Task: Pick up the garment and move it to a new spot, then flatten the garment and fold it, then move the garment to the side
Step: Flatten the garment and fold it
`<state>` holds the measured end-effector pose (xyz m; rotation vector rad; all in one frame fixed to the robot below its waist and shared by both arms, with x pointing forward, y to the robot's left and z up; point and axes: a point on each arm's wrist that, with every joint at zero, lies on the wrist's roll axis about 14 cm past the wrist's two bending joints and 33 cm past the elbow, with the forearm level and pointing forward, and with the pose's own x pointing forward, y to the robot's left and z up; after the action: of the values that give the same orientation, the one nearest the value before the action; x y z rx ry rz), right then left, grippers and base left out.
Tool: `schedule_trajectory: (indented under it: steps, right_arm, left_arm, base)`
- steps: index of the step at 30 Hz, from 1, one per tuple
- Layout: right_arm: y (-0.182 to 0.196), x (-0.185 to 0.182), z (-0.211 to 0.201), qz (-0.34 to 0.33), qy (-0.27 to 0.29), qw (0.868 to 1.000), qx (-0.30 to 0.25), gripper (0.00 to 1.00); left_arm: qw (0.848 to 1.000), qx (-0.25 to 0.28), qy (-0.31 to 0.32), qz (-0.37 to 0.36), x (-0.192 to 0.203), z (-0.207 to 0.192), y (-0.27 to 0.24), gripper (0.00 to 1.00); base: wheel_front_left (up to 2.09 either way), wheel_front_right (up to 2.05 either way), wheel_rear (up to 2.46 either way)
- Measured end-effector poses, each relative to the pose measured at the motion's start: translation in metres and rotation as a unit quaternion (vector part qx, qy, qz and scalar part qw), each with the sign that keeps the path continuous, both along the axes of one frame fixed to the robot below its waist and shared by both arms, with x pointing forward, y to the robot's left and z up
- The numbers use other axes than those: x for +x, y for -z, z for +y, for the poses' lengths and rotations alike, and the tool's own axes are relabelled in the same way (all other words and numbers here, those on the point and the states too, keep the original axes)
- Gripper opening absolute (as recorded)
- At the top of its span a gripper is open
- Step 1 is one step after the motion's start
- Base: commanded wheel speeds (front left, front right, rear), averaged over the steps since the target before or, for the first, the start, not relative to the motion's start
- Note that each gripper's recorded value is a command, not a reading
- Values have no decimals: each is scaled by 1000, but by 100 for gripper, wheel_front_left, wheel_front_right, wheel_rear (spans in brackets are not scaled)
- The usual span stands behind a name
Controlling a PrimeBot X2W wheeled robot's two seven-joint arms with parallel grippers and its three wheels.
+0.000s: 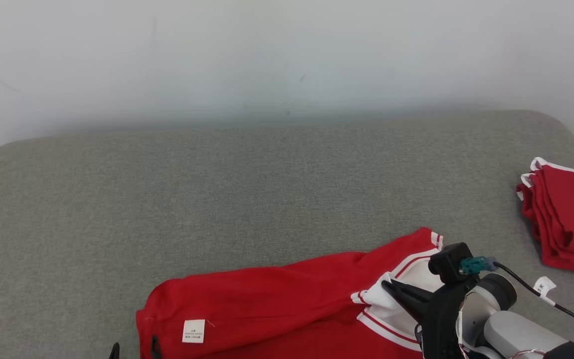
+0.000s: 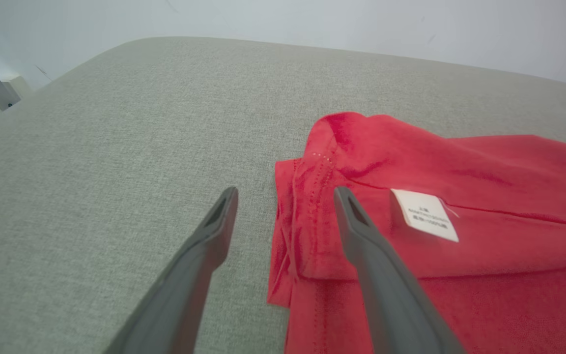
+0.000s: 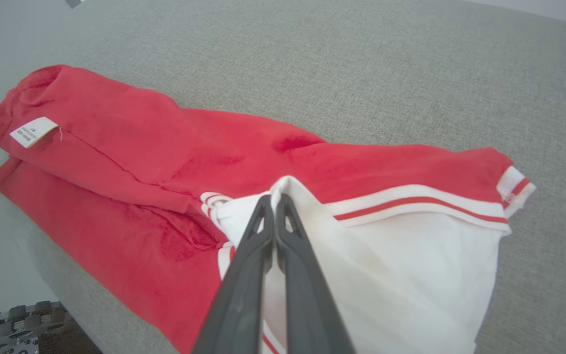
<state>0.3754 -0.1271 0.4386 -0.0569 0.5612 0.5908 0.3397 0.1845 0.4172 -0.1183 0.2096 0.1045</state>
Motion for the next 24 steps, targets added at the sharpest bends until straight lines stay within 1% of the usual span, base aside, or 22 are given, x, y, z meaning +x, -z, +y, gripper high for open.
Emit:
schedule_trajectory:
  steps: [5,10,11,12,13,16,18,22,24]
  right_arm:
    - [-10,-5,-2,-31,15,999,34,0]
    - [-11,-25,-6,-47,41,995,75,0]
    - [-12,-29,-3,-49,44,994,86,14]
    - [-10,-34,-2,-46,50,993,97,38]
    - [-5,-41,-1,-39,54,993,102,99]
    - [11,-60,-4,-9,70,991,110,100]
    - [11,-63,-12,-11,86,990,114,100]
    - [-5,-51,-33,-51,117,985,116,100]
    - [-18,-40,-49,-84,139,980,113,100]
  left_arm:
    - [1000,-2,6,-4,2,-4,-2,100]
    - [1000,-4,21,-9,7,-14,-6,100]
    - [1000,-4,24,-11,8,-16,-6,100]
    - [1000,-5,26,-12,8,-17,-7,100]
    - [999,-6,28,-13,9,-19,-8,100]
    - [999,-6,35,-14,11,-23,-8,100]
    - [999,-6,38,-15,12,-25,-9,100]
    - [999,-6,40,-17,14,-26,-10,100]
    - [999,-6,41,-18,15,-27,-11,100]
  base:
    - [0,0,0]
    - [0,0,0]
    - [0,0,0]
    - [0,0,0]
    - [0,0,0]
    - [0,0,0]
    - [0,0,0]
    - [0,0,0]
    - [0,0,0]
